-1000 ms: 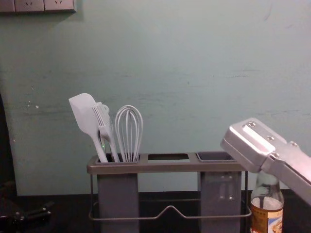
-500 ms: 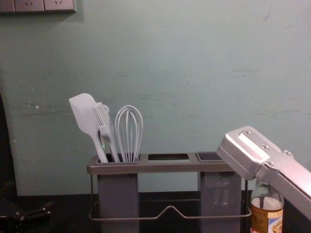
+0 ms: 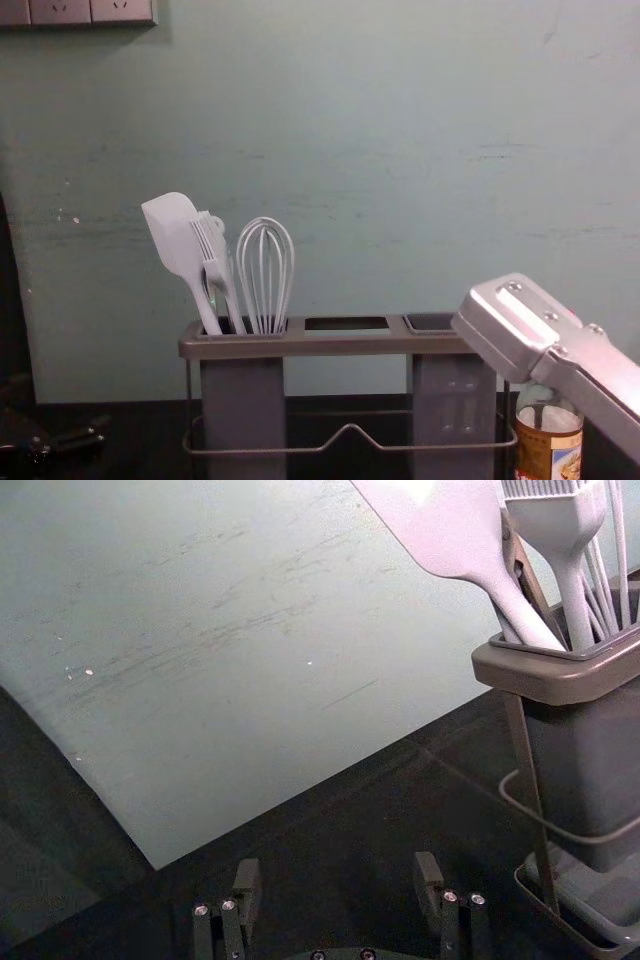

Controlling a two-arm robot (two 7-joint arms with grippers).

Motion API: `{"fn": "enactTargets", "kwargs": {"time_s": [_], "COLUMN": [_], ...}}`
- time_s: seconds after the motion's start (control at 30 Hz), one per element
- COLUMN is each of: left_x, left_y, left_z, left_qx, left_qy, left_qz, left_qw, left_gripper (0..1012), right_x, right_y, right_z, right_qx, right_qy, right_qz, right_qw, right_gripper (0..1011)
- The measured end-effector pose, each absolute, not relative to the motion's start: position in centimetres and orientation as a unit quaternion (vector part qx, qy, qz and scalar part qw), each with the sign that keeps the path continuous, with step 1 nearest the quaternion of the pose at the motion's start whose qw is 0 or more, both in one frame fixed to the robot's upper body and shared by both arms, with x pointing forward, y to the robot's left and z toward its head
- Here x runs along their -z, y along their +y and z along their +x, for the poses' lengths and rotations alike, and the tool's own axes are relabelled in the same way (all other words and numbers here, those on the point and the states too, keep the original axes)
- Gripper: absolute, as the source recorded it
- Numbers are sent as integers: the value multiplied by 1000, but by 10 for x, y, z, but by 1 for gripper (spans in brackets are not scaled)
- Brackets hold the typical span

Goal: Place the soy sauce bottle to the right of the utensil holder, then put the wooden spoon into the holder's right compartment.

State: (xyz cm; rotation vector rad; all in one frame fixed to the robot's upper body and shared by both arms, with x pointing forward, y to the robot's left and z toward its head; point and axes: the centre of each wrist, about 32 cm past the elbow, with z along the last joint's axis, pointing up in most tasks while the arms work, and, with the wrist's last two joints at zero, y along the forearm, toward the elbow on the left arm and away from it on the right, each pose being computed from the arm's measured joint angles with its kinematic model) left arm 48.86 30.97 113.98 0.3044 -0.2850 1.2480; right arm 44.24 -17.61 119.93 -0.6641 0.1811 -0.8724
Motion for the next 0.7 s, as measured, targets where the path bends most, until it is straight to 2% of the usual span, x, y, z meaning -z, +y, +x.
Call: {"fn": "enactTargets", "kwargs": {"time_s": [0.7], "left_x": [-1140], "left_y": [310], "left_z": [489], "left_qx": [-580], "left_qy": [-132], "left_qz": [141], "left_qw": [791], "left_gripper": [1005], "right_x": [-1193], "right_y": [-178], "right_z": [443], "right_qx": [413], "right_qy": [95], "right_qz": [-320], "right_qw": [847], "right_gripper": [1004]}}
